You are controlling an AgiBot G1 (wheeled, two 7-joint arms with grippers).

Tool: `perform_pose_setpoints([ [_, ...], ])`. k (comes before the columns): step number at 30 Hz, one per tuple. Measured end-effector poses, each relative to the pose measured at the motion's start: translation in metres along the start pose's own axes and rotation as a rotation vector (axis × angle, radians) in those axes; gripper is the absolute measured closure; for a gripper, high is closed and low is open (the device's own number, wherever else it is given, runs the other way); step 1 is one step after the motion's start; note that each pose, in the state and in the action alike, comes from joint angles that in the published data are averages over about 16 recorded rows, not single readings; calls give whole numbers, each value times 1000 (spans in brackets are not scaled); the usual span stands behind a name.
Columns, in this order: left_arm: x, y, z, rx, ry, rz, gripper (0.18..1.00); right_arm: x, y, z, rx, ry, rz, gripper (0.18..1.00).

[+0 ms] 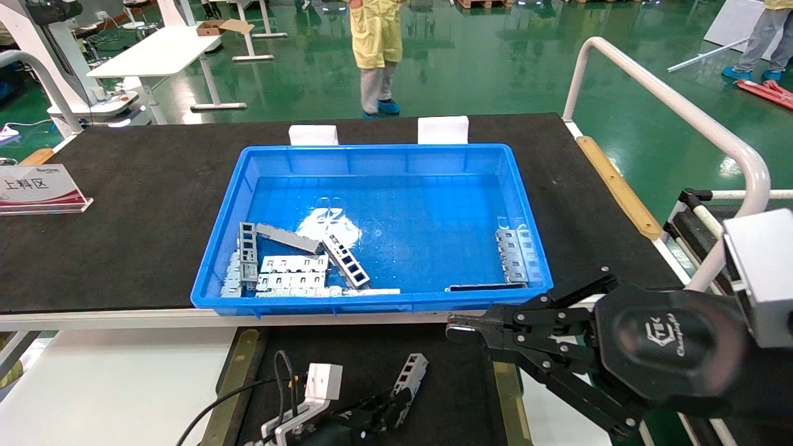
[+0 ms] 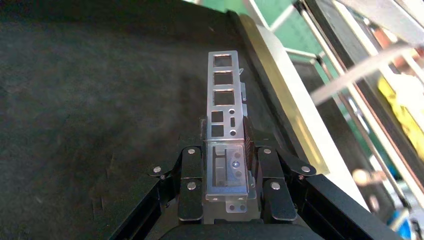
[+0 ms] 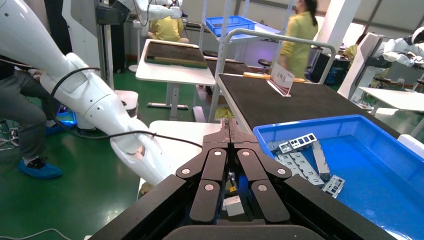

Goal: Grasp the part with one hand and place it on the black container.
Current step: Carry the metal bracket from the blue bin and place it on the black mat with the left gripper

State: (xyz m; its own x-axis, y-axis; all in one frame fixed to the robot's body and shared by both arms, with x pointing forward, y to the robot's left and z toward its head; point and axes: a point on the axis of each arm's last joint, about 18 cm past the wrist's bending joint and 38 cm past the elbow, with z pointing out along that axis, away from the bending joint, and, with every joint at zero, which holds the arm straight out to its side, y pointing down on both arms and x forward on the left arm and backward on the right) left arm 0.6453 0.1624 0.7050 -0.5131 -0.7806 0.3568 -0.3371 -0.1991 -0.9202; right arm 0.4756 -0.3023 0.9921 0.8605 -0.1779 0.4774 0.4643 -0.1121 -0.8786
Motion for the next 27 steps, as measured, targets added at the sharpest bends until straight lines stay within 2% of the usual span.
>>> perform_pose_setpoints([
  [15, 7, 11, 28, 62, -141, -148, 862, 0, 0, 0, 0, 0, 0, 988],
  [27, 8, 16, 43, 84, -208, -219, 862, 0, 0, 0, 0, 0, 0, 988],
])
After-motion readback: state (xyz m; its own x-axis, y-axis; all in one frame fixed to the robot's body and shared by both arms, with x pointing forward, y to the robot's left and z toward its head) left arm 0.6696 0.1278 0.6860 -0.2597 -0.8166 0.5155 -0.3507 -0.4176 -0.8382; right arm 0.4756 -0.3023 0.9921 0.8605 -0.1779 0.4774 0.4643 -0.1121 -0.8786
